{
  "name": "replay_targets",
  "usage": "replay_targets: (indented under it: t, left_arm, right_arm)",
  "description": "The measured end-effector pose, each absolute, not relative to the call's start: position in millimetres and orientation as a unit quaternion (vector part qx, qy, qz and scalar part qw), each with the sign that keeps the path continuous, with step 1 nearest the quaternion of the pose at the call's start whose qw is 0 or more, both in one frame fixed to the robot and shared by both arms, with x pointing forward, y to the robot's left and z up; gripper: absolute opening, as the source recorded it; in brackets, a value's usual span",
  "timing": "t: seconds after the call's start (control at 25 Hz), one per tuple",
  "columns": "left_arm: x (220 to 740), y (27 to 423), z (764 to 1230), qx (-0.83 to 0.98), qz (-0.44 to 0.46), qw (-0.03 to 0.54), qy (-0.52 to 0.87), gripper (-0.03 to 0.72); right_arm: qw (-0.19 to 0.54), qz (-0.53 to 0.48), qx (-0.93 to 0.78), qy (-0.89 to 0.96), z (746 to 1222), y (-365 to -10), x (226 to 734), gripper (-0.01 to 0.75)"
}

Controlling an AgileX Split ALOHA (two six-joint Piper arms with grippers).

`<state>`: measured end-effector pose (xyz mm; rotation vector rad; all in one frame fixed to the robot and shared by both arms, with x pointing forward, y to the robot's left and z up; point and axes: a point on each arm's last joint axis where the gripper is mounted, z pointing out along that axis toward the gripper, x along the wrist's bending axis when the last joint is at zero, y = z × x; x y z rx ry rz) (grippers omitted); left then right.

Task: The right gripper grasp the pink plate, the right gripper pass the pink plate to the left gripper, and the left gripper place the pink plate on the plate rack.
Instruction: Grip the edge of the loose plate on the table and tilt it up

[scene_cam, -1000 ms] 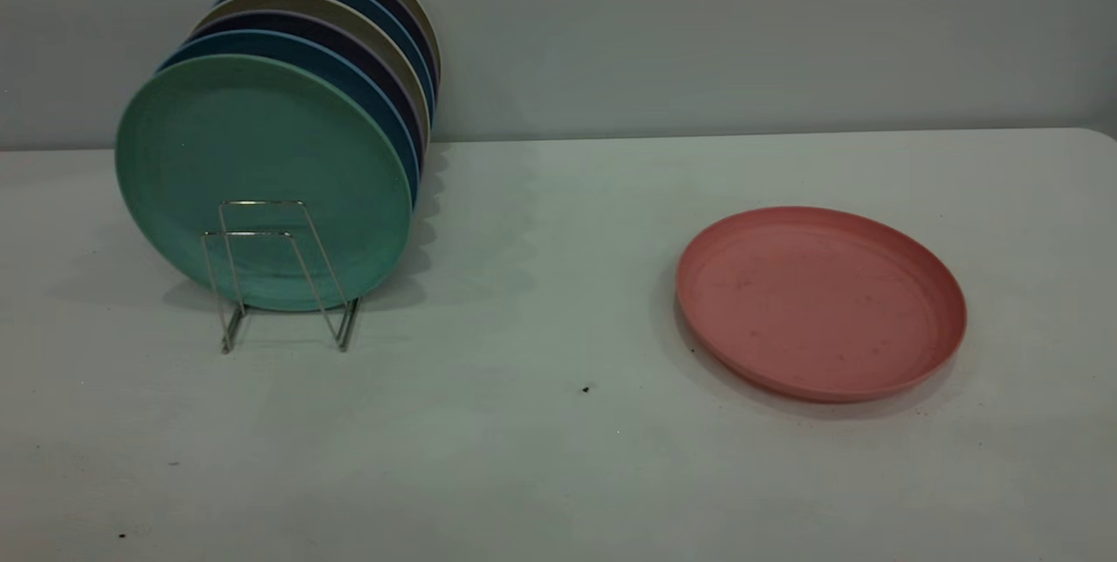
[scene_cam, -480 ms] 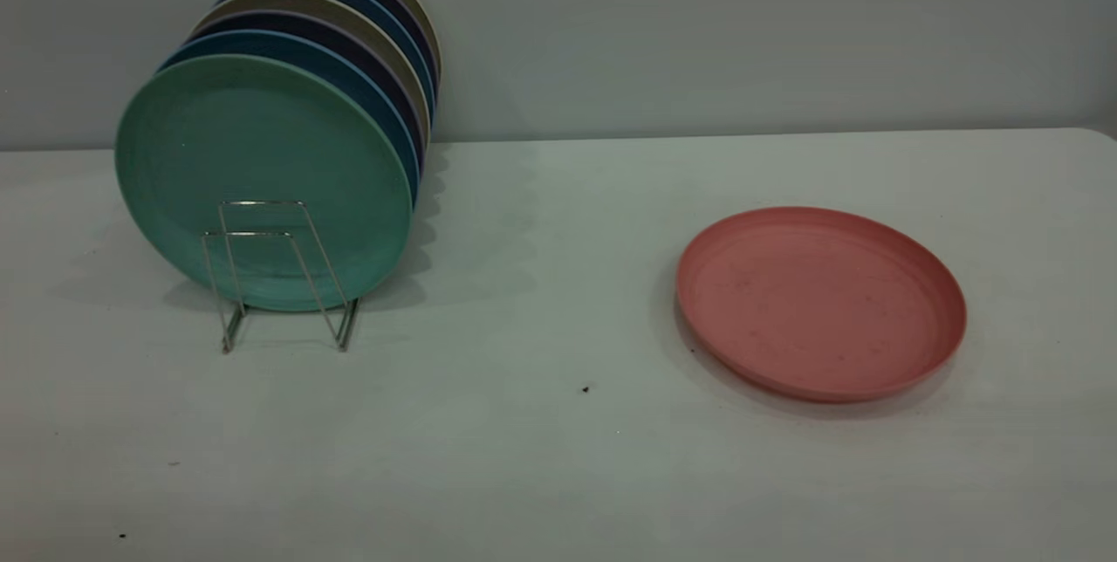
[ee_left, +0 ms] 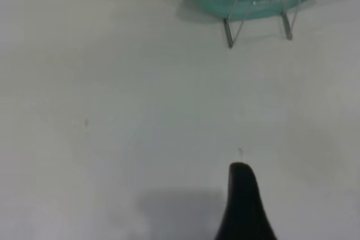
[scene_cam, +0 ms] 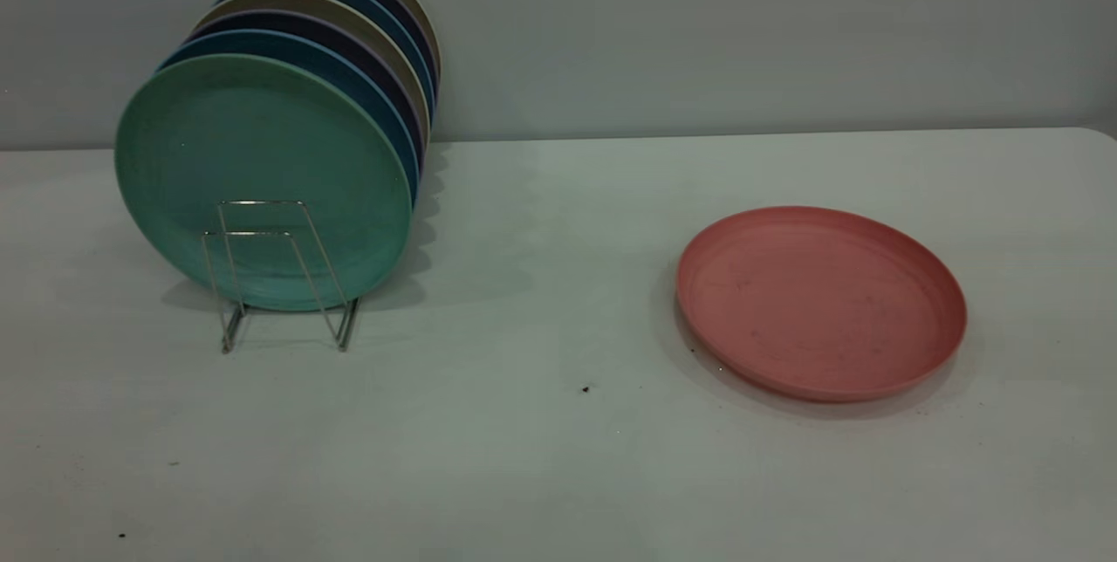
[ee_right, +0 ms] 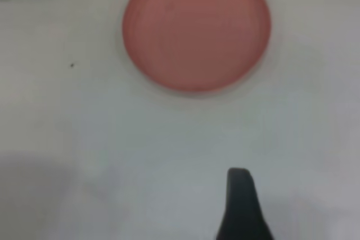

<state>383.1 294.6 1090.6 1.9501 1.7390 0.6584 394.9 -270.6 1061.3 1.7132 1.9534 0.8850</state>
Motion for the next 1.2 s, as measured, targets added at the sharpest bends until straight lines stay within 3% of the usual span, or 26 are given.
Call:
replay_targets:
  t: [0.16, 0.56, 1.04, 1.2]
  left_arm:
    - [434, 288, 1080, 0.729, 0.217, 0.213, 0.613, 0.555]
    - [524, 238, 1046, 0.785, 0.104, 0.27, 0.548, 0.555]
    - [586, 144, 976, 0.808, 0.013, 0.307, 0.502, 0.555]
    - [593, 120, 953, 0.817, 0.01, 0.301, 0.491, 0.555]
  right_arm:
    - [0.126, 0.289, 0.633, 0.707, 1025, -260, 446, 0.55]
    - [-0.002, 0.278, 0.626, 0.728, 950, -245, 542, 0.55]
    - [-0.072, 0.291, 0.692, 0.657, 875, -334, 628, 0.55]
    - [-0.087, 0.286, 0.691, 0.659, 851, -344, 638, 0.545]
